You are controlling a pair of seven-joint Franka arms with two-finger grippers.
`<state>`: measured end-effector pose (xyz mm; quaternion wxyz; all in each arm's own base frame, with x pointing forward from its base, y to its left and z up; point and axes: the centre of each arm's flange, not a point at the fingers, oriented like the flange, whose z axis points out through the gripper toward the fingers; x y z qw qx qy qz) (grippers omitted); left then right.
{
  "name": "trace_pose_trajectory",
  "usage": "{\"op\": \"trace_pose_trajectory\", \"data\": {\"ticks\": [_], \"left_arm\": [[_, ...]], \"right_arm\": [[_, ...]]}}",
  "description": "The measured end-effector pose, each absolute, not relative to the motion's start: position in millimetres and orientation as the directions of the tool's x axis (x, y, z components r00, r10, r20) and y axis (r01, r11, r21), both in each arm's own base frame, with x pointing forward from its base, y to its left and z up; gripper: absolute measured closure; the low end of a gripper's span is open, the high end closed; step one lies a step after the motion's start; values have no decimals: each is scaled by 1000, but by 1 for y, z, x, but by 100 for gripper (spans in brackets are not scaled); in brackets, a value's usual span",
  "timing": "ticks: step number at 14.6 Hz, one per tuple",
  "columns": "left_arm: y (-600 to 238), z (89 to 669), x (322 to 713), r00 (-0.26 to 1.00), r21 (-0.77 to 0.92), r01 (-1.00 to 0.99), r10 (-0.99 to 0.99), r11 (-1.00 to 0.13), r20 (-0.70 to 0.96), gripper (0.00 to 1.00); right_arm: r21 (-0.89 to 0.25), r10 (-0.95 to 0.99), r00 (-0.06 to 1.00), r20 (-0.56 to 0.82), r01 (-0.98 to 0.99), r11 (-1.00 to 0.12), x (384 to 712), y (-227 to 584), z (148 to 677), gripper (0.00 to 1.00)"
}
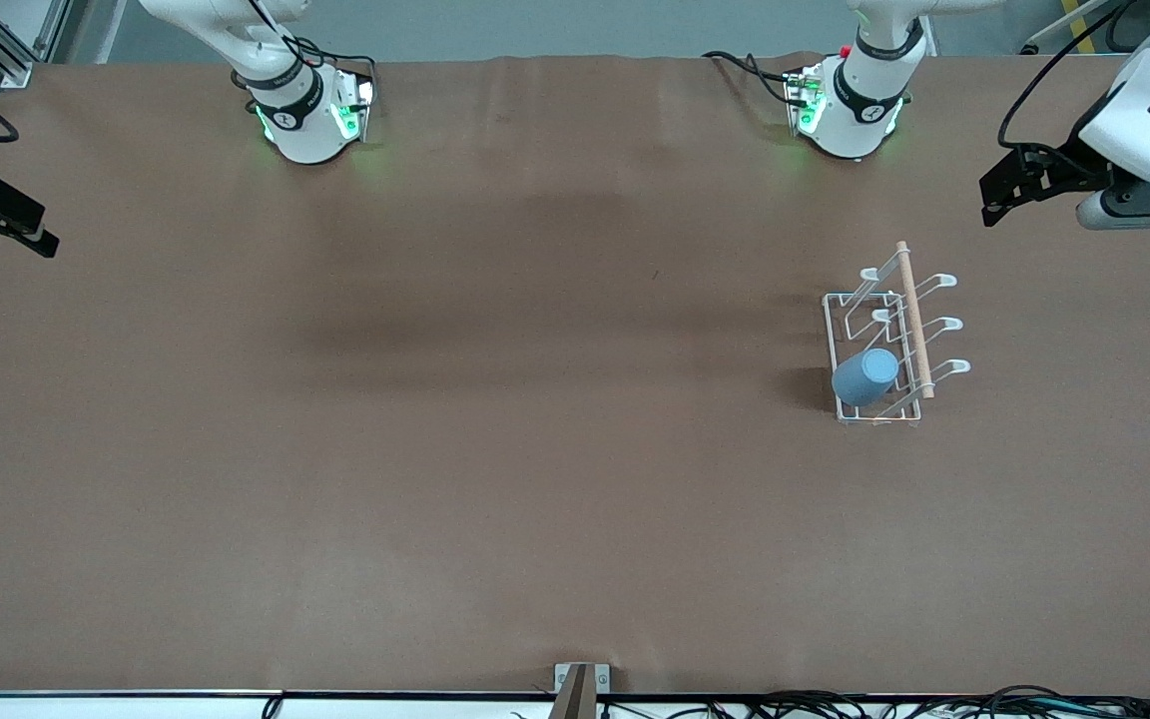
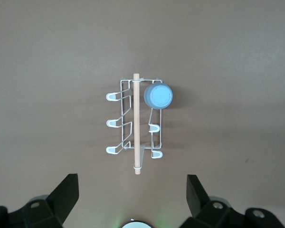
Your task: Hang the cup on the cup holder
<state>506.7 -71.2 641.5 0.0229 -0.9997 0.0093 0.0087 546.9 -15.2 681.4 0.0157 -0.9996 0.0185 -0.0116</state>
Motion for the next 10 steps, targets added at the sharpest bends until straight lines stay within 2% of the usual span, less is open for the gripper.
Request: {"op": "trace_pose_trajectory", "data": {"ticks": [10], "left_arm": [[-71, 647, 507, 1000, -43, 21, 21, -999, -2, 0]], "right_arm": [[-32, -37, 999, -16, -38, -999, 548, -15, 664, 0]]}}
